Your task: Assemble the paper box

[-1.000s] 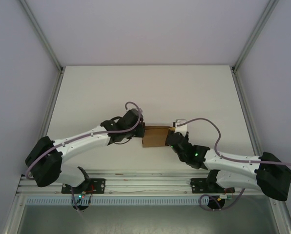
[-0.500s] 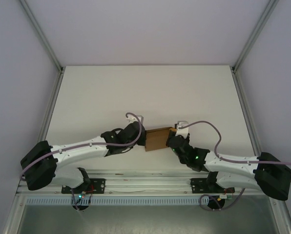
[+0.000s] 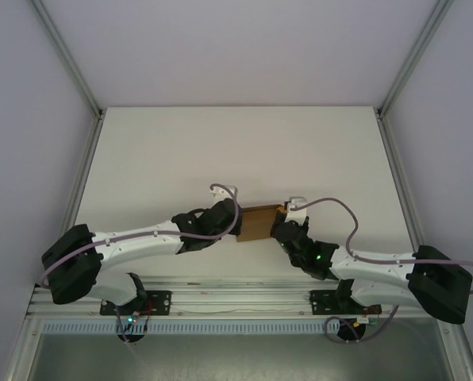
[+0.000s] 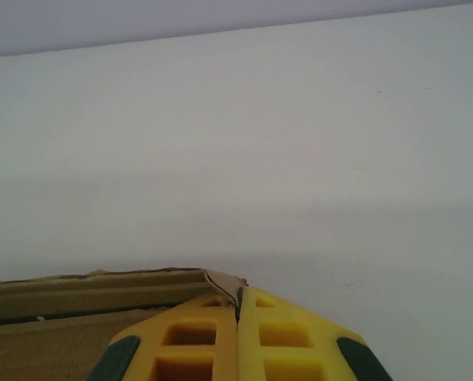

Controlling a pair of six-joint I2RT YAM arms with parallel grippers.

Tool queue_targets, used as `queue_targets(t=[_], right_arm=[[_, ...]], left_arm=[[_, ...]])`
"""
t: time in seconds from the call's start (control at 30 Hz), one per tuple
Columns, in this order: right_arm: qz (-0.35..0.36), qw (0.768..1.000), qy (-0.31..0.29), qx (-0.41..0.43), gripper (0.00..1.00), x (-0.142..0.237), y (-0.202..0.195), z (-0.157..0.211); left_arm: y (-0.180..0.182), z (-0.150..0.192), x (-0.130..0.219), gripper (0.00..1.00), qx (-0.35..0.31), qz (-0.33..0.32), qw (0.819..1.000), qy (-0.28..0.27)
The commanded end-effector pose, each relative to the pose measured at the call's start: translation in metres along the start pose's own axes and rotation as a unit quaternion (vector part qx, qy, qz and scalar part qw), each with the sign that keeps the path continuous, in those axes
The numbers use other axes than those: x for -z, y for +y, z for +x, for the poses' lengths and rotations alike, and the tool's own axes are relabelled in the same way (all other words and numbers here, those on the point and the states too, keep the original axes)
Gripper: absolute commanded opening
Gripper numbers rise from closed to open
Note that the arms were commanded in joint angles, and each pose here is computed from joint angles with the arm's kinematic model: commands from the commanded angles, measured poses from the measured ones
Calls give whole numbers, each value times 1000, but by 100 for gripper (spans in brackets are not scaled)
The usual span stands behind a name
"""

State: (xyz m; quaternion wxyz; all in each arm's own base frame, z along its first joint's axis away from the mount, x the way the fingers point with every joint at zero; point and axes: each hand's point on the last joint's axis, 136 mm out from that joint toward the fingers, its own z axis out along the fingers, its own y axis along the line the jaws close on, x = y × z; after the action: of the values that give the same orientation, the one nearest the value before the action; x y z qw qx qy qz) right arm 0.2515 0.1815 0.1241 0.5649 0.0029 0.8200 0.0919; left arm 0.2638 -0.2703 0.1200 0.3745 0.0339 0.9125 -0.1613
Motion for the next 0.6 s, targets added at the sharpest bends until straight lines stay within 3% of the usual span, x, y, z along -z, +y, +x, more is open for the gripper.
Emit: queue_targets(t=[0.0, 0.23, 0.57], right_arm=[[-14, 999, -31, -43, 0, -2, 15, -17], [0, 995, -56, -88, 0, -5, 10, -21], [-2, 998, 7, -66, 6, 8, -4, 1]], left_arm=[[-23, -11, -2, 0, -7, 28, 1000, -10], [-14, -14, -5, 0, 25, -5, 1000, -19], [-16, 35, -16, 0, 18, 69, 997, -21]])
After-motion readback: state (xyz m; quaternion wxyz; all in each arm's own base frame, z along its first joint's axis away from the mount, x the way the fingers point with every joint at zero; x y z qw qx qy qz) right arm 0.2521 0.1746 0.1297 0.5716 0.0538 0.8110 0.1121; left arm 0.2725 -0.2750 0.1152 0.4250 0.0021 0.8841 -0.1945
